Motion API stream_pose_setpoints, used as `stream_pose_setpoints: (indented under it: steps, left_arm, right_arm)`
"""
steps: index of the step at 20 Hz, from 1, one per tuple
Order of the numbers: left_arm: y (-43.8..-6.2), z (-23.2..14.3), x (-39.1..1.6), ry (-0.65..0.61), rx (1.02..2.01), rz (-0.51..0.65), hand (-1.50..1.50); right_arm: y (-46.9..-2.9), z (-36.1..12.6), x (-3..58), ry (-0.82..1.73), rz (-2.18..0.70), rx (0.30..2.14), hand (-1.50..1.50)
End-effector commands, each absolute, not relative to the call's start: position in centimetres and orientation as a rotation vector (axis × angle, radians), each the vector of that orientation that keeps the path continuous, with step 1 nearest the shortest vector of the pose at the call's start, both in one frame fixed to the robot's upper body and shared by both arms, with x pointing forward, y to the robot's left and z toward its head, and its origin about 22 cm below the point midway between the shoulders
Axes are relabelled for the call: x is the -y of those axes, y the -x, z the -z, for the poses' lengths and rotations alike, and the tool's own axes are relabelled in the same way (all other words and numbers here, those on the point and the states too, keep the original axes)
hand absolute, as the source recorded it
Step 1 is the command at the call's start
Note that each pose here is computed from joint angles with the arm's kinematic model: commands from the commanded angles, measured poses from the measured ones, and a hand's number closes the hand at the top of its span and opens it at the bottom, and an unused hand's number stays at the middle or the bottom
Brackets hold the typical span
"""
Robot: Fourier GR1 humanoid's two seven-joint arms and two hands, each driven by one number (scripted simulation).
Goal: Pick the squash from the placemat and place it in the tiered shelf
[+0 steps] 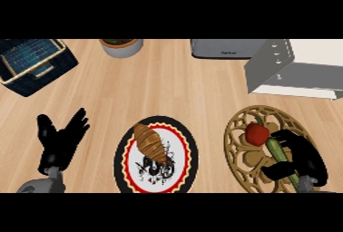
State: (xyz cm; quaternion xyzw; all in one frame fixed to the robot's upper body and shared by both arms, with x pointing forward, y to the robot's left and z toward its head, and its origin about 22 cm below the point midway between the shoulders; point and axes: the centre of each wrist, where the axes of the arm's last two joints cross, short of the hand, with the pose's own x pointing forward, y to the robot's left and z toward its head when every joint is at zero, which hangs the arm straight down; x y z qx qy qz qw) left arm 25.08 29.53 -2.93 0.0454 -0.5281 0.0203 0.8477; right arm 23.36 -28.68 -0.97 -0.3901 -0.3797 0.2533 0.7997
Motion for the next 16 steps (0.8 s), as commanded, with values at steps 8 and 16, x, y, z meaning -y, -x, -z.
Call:
stream_pose_setpoints:
  steps: [8, 16]
  left_arm:
    - [-24.9, 3.0, -29.8, -0.090, 1.108, -0.030, 0.00]
    - [-24.6, 4.1, -30.2, -0.119, 1.111, -0.056, 0.00]
  right_arm:
    - [-24.8, -1.3, 29.6, 0.571, -1.021, 1.267, 1.50]
    - [-22.7, -10.0, 30.1, 0.676, -0.810, 1.668, 1.50]
